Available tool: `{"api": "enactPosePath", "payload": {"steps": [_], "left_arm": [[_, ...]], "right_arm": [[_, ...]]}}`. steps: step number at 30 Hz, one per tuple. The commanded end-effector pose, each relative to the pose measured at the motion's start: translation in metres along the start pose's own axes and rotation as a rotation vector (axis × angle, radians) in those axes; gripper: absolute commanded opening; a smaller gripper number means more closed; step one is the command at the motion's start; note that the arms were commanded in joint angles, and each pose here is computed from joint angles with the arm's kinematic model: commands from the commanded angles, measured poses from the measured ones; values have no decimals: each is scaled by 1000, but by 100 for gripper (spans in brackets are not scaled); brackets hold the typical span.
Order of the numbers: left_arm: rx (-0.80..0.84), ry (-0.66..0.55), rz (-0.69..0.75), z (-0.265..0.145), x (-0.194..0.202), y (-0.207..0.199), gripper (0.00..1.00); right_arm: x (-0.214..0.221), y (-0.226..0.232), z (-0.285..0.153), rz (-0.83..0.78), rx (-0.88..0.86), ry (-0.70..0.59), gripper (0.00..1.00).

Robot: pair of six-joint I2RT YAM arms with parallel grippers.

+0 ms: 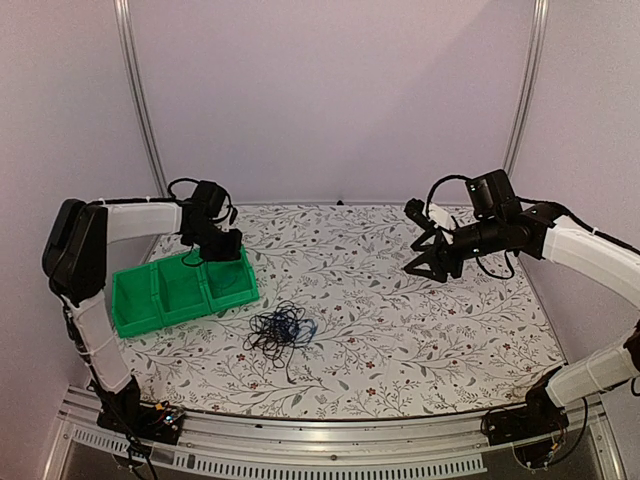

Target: Untangle the cables

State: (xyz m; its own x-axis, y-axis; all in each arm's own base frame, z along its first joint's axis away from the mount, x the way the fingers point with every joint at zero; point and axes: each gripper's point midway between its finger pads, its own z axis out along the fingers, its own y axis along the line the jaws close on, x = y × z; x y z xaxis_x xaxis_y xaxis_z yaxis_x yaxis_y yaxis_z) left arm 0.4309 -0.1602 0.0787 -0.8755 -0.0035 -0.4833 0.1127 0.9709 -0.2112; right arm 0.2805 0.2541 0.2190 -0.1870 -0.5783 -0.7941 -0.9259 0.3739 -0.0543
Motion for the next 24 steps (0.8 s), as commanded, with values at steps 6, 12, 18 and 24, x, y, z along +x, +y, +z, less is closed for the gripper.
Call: {"api": "enactPosePath", "payload": {"steps": [6,12,18,24], "left_arm": [[37,52,-15,3,11,-14,1],[61,-6,27,-34,2,-29,29],[33,-42,48,-85,-1,-28,40],[-4,-165,11,-121,-19,-17,45]], "right_arm": [[3,1,-4,-2,3,-1,64],[2,1,-2,-2,-3,-5,64],[-2,0,-1,-3,-10,-9,64],[-7,0,1,1,-27,-24,64]]}}
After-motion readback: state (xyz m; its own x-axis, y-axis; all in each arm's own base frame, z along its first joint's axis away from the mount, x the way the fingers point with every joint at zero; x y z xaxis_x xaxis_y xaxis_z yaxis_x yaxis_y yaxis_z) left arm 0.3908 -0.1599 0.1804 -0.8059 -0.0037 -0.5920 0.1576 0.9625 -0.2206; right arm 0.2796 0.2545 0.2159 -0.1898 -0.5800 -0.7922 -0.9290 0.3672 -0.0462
